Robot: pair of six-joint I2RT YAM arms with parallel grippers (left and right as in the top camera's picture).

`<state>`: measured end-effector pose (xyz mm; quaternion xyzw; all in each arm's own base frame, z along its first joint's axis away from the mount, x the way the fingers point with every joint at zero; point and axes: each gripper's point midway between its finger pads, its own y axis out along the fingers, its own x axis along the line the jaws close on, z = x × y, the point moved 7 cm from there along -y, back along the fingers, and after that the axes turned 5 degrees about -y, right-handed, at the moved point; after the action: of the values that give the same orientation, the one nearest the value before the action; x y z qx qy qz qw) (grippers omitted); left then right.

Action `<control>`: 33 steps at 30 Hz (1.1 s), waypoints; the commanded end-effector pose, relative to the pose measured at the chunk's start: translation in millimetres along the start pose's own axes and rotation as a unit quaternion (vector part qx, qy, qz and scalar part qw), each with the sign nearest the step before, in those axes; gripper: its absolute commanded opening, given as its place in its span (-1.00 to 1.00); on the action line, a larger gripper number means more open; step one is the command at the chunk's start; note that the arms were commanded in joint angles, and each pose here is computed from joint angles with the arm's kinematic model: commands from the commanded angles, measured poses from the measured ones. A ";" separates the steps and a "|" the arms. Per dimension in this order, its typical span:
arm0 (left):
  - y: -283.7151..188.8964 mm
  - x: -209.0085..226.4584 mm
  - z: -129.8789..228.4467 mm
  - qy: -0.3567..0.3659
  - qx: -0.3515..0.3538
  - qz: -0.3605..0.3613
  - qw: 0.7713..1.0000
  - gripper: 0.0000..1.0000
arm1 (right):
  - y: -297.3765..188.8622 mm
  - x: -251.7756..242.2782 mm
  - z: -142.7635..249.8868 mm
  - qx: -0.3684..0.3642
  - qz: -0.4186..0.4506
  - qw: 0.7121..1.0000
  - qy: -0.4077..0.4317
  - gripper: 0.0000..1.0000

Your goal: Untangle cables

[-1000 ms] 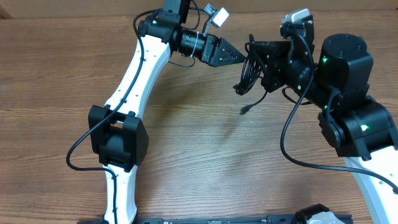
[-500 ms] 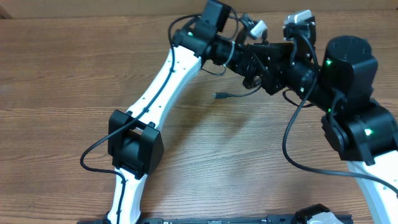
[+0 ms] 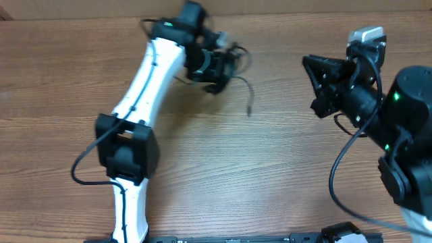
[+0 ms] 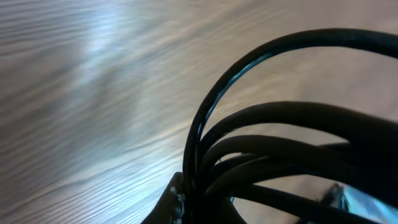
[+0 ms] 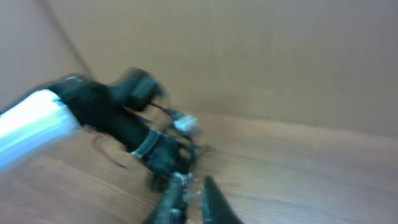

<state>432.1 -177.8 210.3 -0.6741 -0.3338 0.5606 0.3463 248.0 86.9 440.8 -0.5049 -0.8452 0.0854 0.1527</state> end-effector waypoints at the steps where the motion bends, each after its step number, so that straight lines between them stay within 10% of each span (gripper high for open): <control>1: -12.9 -0.3 -0.3 0.014 -0.011 -0.002 1.000 -0.91 | 19.0 -11.2 4.2 0.029 0.017 0.999 0.005 0.21; 4: -13.7 -0.8 0.4 0.006 -0.010 -0.002 1.000 -0.92 | 47.9 -13.4 21.3 0.081 0.001 0.997 -0.009 0.64; 16: -10.6 -6.3 2.6 0.013 -0.006 -0.001 1.000 -0.92 | 160.0 5.1 90.6 0.196 -0.133 0.952 -0.193 0.53; 33: -3.4 -18.4 6.3 0.046 0.000 0.000 0.999 -0.91 | 158.1 26.2 33.5 0.089 -0.133 0.962 -0.222 0.54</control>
<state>425.3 -187.1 208.8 -0.6793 -0.3251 0.5461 0.3670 364.5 176.3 347.8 -0.3519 -0.8959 0.2681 0.0396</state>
